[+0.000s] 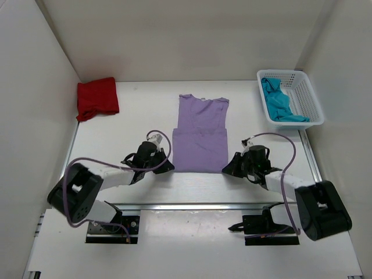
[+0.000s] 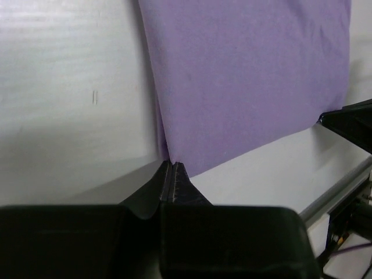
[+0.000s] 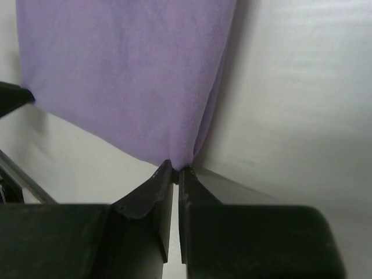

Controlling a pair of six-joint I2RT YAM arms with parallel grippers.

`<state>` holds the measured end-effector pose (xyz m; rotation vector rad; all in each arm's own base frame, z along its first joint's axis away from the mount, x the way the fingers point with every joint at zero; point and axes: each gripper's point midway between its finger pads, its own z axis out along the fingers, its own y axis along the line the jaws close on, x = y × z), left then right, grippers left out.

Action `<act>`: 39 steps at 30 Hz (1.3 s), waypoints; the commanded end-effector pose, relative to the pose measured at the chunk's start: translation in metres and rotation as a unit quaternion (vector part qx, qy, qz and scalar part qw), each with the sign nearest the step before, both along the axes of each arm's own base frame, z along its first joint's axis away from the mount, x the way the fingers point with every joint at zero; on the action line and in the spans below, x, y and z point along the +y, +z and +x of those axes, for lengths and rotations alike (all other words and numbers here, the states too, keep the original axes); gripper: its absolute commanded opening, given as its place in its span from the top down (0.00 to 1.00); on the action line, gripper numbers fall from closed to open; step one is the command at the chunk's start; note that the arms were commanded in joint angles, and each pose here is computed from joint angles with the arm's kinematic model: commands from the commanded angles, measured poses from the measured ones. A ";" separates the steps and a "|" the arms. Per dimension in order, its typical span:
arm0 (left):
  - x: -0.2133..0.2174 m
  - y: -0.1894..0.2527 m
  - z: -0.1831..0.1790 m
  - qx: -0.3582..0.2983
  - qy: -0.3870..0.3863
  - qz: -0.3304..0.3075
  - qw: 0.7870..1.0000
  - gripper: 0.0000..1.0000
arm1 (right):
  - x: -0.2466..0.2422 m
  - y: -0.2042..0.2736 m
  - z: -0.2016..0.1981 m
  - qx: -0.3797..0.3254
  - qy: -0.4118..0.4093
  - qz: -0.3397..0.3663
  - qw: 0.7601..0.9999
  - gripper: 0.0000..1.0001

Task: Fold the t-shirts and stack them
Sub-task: Grab one side of the 2/3 rectangular tshirt with both arms, then fold the long partially folded tshirt into a neat square

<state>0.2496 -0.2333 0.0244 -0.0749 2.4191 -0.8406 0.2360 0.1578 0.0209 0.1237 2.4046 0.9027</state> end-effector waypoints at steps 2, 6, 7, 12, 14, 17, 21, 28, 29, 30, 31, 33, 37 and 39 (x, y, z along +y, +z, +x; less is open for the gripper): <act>0.023 0.000 -0.036 0.009 -0.024 0.024 0.999 1.00 | 0.001 -0.010 -0.039 0.020 0.013 -0.022 0.999 1.00; 0.038 0.002 -0.085 0.026 -0.047 0.034 0.998 1.00 | 0.016 -0.006 -0.090 0.041 0.044 -0.027 0.998 1.00; 0.040 0.005 -0.097 0.024 -0.055 0.031 0.998 1.00 | 0.022 -0.002 -0.103 0.041 0.054 -0.025 0.997 1.00; 0.038 0.078 -0.073 -0.041 -0.031 -0.001 0.999 1.00 | 0.026 0.058 -0.080 -0.017 0.035 0.002 0.999 1.00; 0.034 0.111 -0.045 -0.071 -0.023 -0.017 0.997 1.00 | 0.021 0.095 -0.047 -0.072 0.041 0.000 0.997 1.00; 0.023 0.158 0.010 -0.123 -0.007 0.005 0.992 1.00 | 0.003 0.123 0.012 -0.103 0.017 0.011 0.994 1.00; 0.010 0.179 0.104 -0.143 0.041 0.006 0.989 1.00 | -0.020 0.142 0.100 -0.128 -0.032 -0.002 0.991 1.00; 0.009 0.143 0.216 -0.107 0.093 0.041 0.989 1.00 | -0.034 0.116 0.205 -0.094 -0.048 -0.003 0.994 1.00; 0.008 0.127 0.222 -0.095 0.094 0.046 0.990 1.00 | -0.037 0.125 0.218 -0.100 -0.052 -0.001 0.994 1.00; 0.012 0.119 0.235 -0.088 0.105 0.049 0.989 1.00 | -0.038 0.121 0.230 -0.101 -0.047 -0.001 0.994 1.00; 0.007 0.114 0.244 -0.086 0.102 0.049 0.990 1.00 | -0.044 0.113 0.240 -0.094 -0.056 -0.003 0.994 0.99; 0.004 0.112 0.259 -0.087 0.107 0.042 0.989 1.00 | -0.048 0.106 0.251 -0.088 -0.058 -0.005 0.994 1.00; -0.002 0.094 0.287 -0.078 0.117 0.042 0.989 0.99 | -0.051 0.093 0.278 -0.084 -0.052 0.004 0.995 1.00; 0.004 0.088 0.297 -0.072 0.129 0.040 0.988 0.98 | -0.050 0.083 0.288 -0.073 -0.049 0.007 0.996 1.00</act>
